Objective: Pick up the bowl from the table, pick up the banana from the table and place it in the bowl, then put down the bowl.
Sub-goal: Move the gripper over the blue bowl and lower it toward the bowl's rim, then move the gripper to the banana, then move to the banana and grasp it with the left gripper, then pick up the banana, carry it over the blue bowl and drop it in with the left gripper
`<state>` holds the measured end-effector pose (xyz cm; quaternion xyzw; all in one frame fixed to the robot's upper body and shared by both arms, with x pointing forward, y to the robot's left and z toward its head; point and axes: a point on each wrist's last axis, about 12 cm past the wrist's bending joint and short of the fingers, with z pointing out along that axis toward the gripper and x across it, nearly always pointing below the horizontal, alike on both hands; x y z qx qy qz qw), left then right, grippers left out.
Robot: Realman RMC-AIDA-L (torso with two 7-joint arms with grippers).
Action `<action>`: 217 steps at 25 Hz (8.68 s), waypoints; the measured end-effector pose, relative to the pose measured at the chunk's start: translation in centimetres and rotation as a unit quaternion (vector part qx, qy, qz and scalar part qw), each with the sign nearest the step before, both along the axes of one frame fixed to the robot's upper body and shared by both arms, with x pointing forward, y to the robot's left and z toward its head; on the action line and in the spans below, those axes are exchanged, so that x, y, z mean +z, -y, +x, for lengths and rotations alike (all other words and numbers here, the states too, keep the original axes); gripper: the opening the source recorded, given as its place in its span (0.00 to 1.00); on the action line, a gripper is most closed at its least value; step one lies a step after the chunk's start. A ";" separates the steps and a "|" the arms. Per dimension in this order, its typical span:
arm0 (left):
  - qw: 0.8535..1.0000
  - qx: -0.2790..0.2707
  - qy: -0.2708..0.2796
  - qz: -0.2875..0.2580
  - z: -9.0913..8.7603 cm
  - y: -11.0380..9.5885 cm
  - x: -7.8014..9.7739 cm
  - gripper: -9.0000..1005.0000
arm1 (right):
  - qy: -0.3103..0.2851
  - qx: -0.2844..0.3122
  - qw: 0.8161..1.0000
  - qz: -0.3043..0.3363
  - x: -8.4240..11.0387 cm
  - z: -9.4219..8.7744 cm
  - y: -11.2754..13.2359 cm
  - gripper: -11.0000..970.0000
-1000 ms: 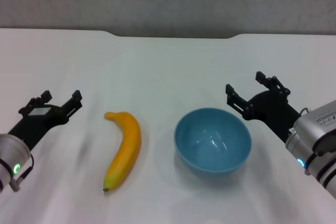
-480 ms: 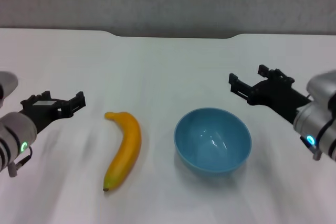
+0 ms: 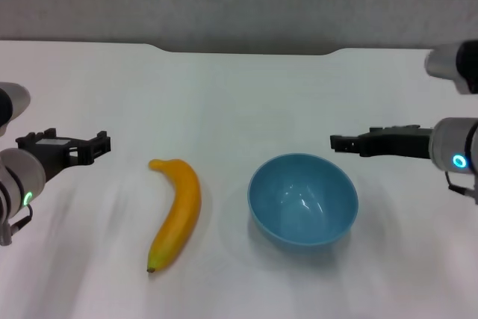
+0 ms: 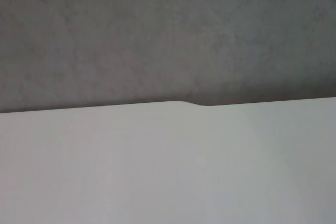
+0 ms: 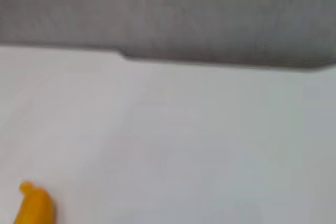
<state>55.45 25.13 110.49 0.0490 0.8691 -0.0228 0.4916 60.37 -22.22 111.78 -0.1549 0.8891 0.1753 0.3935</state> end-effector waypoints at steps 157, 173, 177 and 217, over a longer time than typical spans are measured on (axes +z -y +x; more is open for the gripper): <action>0.979 -0.108 -0.173 -0.026 0.2 8.2 -4.8 0.81 | -0.090 0.040 0.993 -0.071 -0.2 3.8 -2.0 0.06; 0.978 -0.100 -0.183 -0.025 0.5 7.8 -5.5 0.74 | -0.087 0.037 0.993 -0.064 -0.2 3.8 -2.0 0.07; 0.978 -0.099 -0.183 -0.022 0.5 7.7 -5.6 0.61 | -0.087 0.036 0.993 -0.064 -0.2 3.7 -1.9 0.07; 0.984 -0.169 -0.014 -0.047 -0.8 11.4 6.2 0.50 | -0.084 0.091 0.992 0.000 -1.8 2.8 -6.9 0.08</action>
